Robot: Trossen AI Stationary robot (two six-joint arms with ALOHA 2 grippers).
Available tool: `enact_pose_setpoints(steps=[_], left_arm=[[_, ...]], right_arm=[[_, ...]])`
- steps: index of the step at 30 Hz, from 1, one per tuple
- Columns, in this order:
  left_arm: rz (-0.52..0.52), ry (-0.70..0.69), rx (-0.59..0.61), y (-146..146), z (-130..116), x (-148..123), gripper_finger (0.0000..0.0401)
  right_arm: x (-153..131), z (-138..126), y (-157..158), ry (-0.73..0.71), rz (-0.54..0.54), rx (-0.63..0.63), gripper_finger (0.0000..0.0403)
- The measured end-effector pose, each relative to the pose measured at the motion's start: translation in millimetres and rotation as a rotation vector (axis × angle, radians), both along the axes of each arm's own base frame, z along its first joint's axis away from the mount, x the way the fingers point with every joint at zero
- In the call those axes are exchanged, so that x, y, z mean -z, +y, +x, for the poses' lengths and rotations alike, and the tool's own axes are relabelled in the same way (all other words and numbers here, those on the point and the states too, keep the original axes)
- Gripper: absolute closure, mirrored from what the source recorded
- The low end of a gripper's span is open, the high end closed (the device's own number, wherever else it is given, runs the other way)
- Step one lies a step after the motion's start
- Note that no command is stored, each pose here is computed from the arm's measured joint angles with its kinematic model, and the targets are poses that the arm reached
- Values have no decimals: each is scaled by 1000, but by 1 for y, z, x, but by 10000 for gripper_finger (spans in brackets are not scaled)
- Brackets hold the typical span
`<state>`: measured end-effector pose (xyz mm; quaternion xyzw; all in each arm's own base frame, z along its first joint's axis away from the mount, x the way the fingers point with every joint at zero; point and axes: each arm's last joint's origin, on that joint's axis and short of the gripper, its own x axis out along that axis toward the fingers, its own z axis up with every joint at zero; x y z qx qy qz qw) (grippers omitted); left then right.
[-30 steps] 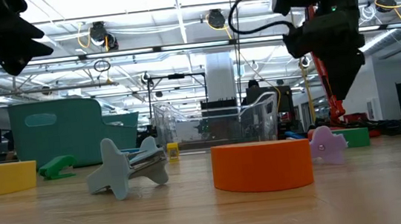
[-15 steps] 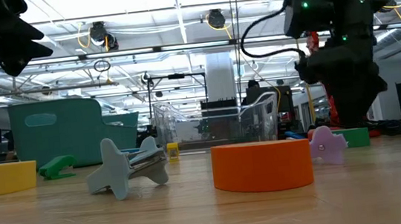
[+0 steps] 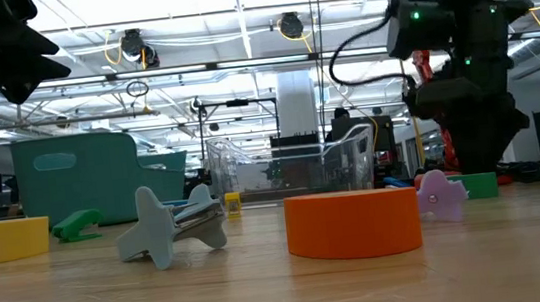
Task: Pick and place Stapler, Stapler remover, tape
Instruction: Put the green tape into the transparent bin
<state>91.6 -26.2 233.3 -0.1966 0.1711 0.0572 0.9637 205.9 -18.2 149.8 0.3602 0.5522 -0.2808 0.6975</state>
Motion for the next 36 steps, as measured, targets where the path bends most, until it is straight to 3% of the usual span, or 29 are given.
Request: enact_pose_setpoints(steps=[8, 19, 23, 27, 30, 36], left_arm=[[-2, -3, 0, 0, 0, 0, 238], [-5, -14, 1, 0, 1, -1, 238], [-4, -14, 1, 0, 1, -1, 238], [-4, -14, 1, 0, 1, -1, 238], [-4, -14, 1, 0, 1, -1, 238], [-3, -14, 3, 0, 1, -1, 238]], right_arm=[[16, -2, 1, 7, 19, 16, 252], [13, -5, 1, 2, 17, 8, 367], [2, -8, 3, -65, 73, -10, 369], [-21, -12, 6, -219, 157, -46, 369], [-43, -10, 9, -434, 195, -132, 368], [-95, -3, 12, -965, 100, -421, 368]])
